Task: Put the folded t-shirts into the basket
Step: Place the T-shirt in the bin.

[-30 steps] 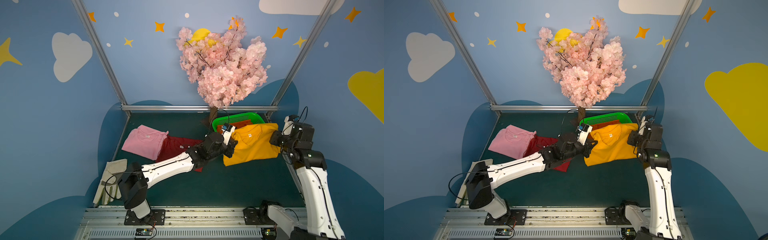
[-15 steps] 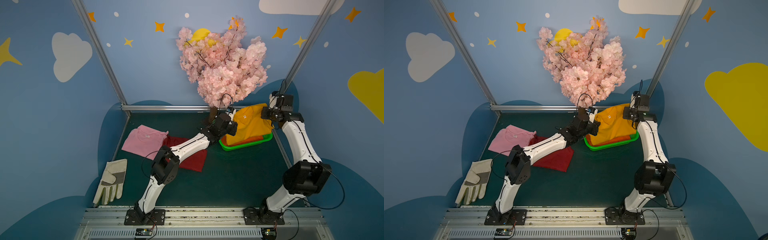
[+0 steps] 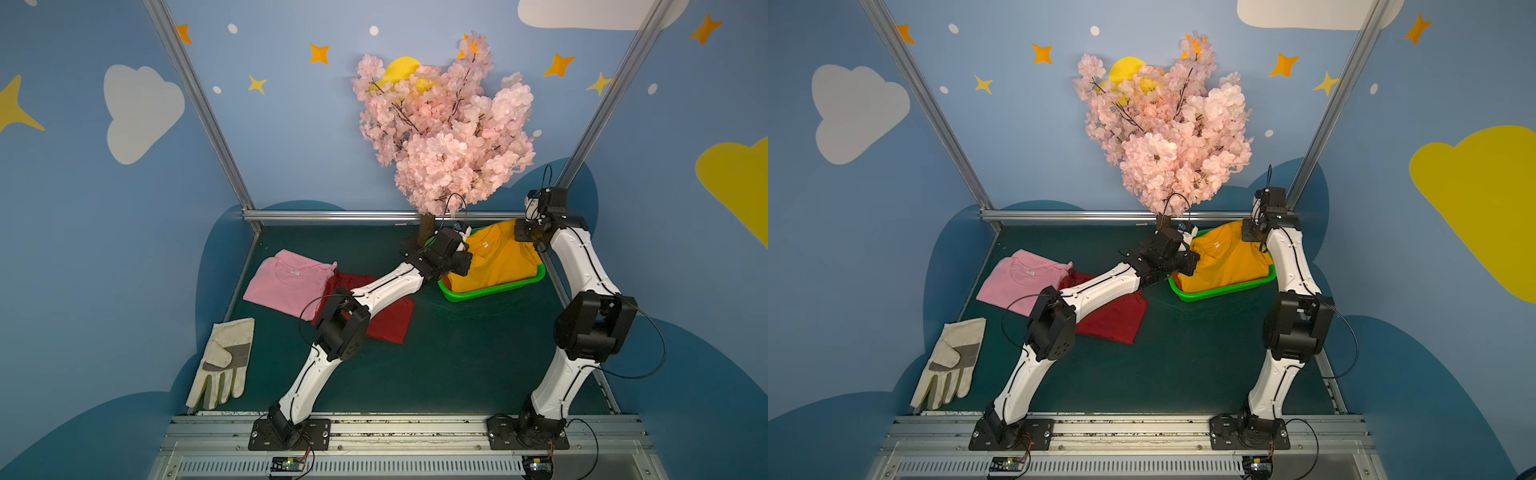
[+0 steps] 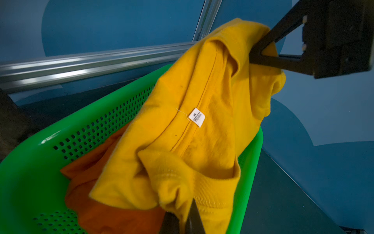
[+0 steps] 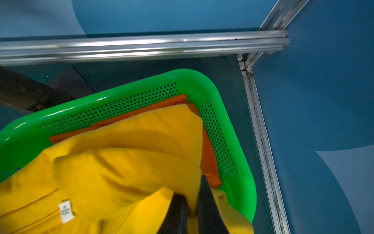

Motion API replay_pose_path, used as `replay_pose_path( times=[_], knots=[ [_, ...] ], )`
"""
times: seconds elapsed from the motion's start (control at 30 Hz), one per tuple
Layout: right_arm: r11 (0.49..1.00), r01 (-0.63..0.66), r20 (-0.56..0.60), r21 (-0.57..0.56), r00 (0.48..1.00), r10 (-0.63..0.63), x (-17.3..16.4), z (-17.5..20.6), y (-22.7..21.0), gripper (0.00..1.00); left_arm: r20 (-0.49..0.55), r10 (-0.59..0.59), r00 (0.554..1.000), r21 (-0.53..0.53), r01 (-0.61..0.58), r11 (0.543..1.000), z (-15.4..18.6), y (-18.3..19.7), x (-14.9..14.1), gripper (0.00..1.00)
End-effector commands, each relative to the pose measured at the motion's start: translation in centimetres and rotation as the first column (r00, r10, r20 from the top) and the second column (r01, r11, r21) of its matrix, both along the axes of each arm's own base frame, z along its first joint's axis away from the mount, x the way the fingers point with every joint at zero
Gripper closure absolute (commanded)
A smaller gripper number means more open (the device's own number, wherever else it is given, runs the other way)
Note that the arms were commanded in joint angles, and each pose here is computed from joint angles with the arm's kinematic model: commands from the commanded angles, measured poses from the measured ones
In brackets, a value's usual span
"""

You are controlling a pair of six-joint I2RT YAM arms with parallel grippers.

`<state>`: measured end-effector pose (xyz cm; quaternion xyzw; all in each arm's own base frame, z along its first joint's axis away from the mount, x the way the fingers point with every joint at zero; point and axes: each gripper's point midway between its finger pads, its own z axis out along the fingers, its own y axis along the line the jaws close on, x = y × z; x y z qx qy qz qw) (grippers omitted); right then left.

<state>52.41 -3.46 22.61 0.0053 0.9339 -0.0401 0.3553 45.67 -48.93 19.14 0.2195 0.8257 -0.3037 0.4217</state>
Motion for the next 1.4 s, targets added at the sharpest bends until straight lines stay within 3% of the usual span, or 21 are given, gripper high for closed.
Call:
replay_pose_path(
  times=[0.0,0.1,0.2,0.3,0.4,0.53,0.77,0.93,1.07,1.23,1.37],
  knots=[
    [0.998,0.049,-0.056,-0.026,0.997,-0.050,0.4,-1.4,-1.0,1.00,-0.066,0.003,0.998,0.031,-0.001,1.000,-2.6,0.6,0.2,0.97],
    [0.994,0.092,-0.081,-0.054,0.992,-0.096,1.6,-3.2,-1.7,1.00,-0.075,0.018,0.997,0.058,-0.014,0.998,-3.8,0.9,1.9,0.94],
    [0.991,0.115,-0.082,-0.073,0.989,-0.121,3.4,-4.8,-2.1,0.98,-0.040,0.041,0.998,0.133,-0.036,0.990,-5.5,1.3,4.1,0.83],
    [0.990,0.115,-0.059,-0.084,0.991,-0.120,5.3,-5.7,-1.8,0.77,0.027,0.064,0.998,0.168,-0.067,0.983,-5.6,1.6,6.2,0.61],
    [0.991,0.096,-0.027,-0.097,0.995,-0.099,6.6,-5.9,-1.0,0.60,0.075,0.064,0.995,0.190,-0.077,0.979,-4.9,1.8,7.0,0.48],
    [0.984,0.101,-0.011,-0.144,0.995,-0.104,6.3,-4.7,-0.7,0.48,0.062,0.045,0.997,0.209,-0.057,0.976,-3.6,2.2,5.9,0.37],
    [0.978,0.107,-0.025,-0.181,0.993,-0.114,2.5,-1.0,-0.2,0.44,-0.030,0.000,1.000,0.184,0.006,0.983,0.0,4.9,0.9,0.32],
    [0.997,0.070,-0.050,-0.033,0.996,-0.072,-2.2,-0.4,2.5,0.42,-0.092,-0.063,0.994,0.124,0.074,0.990,1.4,9.1,-6.1,0.32],
    [0.986,0.028,-0.057,0.165,0.998,-0.019,-7.0,-1.6,6.6,0.39,-0.140,0.045,0.989,0.181,-0.019,0.983,-2.3,16.2,-10.0,0.31],
    [0.910,-0.039,-0.011,0.412,0.999,0.048,-12.3,-3.5,12.3,0.35,-0.292,0.202,0.935,0.248,-0.130,0.960,-9.5,23.5,-11.4,0.31],
    [0.889,-0.114,-0.032,0.443,0.989,0.142,-16.1,-5.0,16.1,0.34,-0.365,0.235,0.901,0.307,-0.122,0.944,-13.5,24.6,-11.6,0.31]
  ],
)
